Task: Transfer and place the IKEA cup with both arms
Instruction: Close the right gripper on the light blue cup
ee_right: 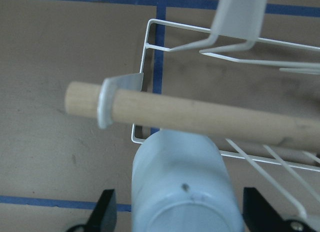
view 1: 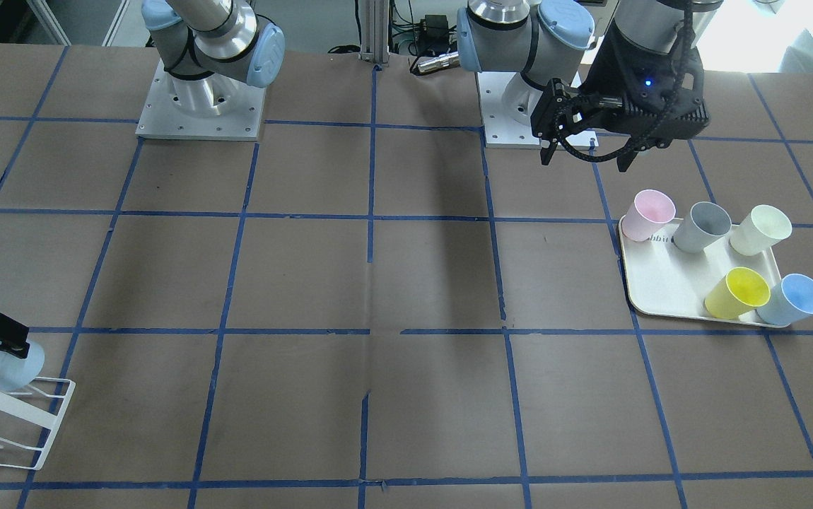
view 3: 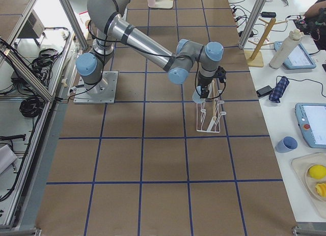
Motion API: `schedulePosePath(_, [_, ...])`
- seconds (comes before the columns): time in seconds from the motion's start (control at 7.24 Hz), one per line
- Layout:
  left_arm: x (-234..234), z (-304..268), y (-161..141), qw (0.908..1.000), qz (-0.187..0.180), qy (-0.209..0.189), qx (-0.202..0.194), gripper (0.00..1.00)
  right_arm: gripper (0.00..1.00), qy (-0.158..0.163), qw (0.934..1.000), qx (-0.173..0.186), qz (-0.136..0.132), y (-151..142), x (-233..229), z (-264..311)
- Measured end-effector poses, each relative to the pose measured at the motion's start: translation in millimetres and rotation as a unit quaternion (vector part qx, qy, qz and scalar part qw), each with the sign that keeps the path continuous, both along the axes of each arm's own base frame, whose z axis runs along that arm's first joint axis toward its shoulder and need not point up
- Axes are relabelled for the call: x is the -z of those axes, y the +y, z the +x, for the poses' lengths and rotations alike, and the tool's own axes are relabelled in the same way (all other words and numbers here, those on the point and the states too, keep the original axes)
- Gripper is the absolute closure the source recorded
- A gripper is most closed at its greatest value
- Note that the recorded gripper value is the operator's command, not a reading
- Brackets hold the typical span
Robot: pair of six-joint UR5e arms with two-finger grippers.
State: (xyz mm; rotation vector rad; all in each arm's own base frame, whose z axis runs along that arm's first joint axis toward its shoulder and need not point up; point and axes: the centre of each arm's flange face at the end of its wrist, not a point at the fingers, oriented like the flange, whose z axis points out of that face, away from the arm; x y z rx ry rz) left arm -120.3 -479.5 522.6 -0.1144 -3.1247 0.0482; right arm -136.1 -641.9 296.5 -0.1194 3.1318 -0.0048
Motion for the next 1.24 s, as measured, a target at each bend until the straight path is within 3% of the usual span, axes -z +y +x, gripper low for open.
schedulePosePath(0.14, [0,0,0,1.0,0.0,0.0,0.0,0.0,0.41,0.0,1.0,0.0,-0.001,0,0,0])
schedulePosePath(0.41, [0,0,0,1.0,0.0,0.0,0.0,0.0,0.52,-0.001,1.0,0.0,-0.003,-1,-2,0])
schedulePosePath(0.83, [-1,0,0,1.0,-0.001,0.0,0.0,0.0,0.52,0.005,0.9998,0.0,-0.019,-3,-24,-1])
schedulePosePath(1.24, [-1,0,-1,1.0,-0.001,0.0,0.0,0.0,0.51,0.005,0.9998,0.0,-0.021,23,-101,11])
